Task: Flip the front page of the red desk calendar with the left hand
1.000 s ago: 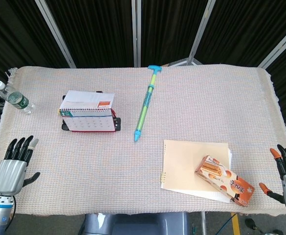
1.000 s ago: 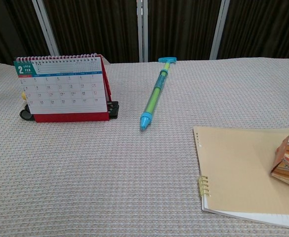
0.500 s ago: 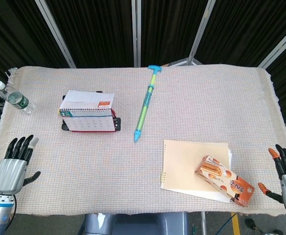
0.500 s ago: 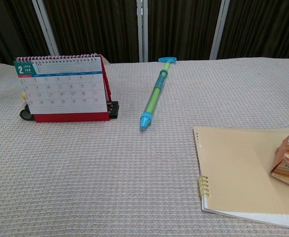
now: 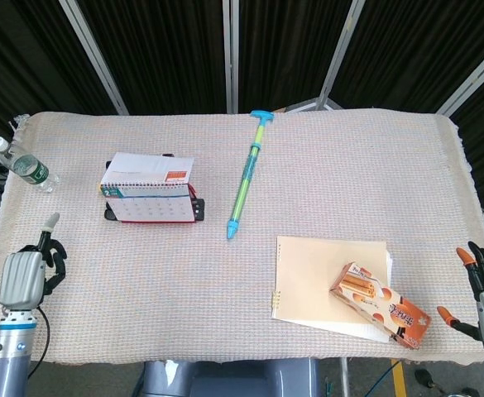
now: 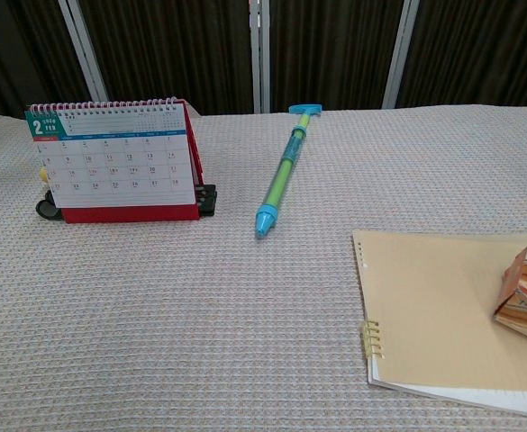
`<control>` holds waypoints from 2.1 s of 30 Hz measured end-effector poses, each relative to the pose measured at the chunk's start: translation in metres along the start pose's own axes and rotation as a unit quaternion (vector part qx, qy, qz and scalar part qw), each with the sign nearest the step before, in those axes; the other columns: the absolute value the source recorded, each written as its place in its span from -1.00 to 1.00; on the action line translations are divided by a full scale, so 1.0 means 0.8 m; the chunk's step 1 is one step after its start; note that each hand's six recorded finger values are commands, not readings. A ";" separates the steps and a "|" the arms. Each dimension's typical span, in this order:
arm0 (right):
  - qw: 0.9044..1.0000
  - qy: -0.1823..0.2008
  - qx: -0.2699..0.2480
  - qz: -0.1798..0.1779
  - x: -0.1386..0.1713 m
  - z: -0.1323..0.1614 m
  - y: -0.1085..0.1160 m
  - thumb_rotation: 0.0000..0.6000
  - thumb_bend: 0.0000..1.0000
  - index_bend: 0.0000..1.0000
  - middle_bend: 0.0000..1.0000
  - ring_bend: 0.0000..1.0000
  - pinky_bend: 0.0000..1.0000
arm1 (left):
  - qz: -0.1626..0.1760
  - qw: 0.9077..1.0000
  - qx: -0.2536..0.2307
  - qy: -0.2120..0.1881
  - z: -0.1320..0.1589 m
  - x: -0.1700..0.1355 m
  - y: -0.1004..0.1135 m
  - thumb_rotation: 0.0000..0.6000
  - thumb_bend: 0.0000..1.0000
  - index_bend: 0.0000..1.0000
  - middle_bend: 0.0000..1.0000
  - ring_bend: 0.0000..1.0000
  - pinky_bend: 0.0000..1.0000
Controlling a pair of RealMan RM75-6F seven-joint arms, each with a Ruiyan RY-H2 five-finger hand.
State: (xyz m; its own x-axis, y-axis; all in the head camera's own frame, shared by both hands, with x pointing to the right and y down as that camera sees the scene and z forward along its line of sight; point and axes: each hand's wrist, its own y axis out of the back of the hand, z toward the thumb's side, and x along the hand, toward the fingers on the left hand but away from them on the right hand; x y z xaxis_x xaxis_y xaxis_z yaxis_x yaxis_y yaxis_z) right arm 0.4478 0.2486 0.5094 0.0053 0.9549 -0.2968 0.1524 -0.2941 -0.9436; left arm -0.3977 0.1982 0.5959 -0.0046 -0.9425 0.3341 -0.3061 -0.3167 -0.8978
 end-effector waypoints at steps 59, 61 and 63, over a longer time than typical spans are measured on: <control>1.000 -0.017 -0.011 0.016 -0.012 -0.015 -0.010 1.00 -0.86 -0.98 -1.00 -1.00 -1.00 | -0.244 0.890 -0.329 0.199 0.035 0.085 -0.148 1.00 0.79 -1.00 0.16 0.32 0.16; 1.000 -0.018 -0.013 0.016 -0.012 -0.016 -0.010 1.00 -0.86 -0.98 -1.00 -1.00 -1.00 | -0.244 0.890 -0.329 0.199 0.037 0.089 -0.151 1.00 0.79 -1.00 0.16 0.32 0.16; 1.000 -0.020 -0.016 0.016 -0.012 -0.017 -0.010 1.00 -0.86 -0.98 -1.00 -1.00 -1.00 | -0.246 0.890 -0.329 0.197 0.041 0.093 -0.152 1.00 0.79 -1.00 0.16 0.32 0.16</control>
State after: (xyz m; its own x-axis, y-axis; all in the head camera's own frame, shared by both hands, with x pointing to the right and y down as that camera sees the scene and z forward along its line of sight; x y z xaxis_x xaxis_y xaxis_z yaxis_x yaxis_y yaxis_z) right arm 0.4597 0.2424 0.5217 -0.0279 0.9425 -0.3329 0.1837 -0.3226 -0.9286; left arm -0.3293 0.1635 0.7207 -0.0094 -0.5562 0.8310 -0.8537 -0.4283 -0.2963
